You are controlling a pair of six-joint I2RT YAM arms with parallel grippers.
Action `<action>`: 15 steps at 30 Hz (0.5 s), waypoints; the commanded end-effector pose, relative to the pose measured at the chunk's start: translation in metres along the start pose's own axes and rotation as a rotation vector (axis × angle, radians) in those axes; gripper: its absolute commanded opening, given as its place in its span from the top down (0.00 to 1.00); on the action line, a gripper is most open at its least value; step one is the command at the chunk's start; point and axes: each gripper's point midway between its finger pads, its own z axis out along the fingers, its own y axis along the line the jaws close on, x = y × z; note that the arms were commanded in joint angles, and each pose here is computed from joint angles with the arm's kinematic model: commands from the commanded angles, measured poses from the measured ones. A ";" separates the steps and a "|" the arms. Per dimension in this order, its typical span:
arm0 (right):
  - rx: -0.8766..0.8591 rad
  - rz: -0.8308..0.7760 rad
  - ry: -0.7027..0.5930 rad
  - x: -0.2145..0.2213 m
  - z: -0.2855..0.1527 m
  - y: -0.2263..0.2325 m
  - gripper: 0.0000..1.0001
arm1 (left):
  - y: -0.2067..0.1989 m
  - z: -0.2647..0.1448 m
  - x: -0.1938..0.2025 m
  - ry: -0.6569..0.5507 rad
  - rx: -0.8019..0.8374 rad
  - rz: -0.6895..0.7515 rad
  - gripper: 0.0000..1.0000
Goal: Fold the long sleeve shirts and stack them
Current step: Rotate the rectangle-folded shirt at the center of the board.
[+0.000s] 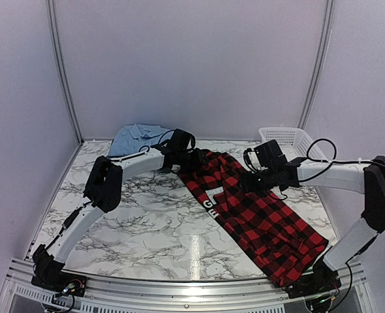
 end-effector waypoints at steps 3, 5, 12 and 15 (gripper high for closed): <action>-0.076 -0.119 -0.064 -0.042 0.023 0.030 0.40 | -0.065 -0.069 -0.085 -0.152 0.167 0.074 0.49; -0.077 -0.147 -0.049 -0.047 0.033 0.039 0.40 | -0.082 -0.090 -0.097 -0.174 0.195 0.095 0.47; -0.019 -0.259 0.057 -0.012 0.060 0.059 0.40 | -0.114 -0.143 -0.091 -0.152 0.224 0.145 0.47; -0.008 -0.289 0.092 0.008 0.065 0.058 0.38 | -0.129 -0.178 -0.082 -0.161 0.212 0.184 0.47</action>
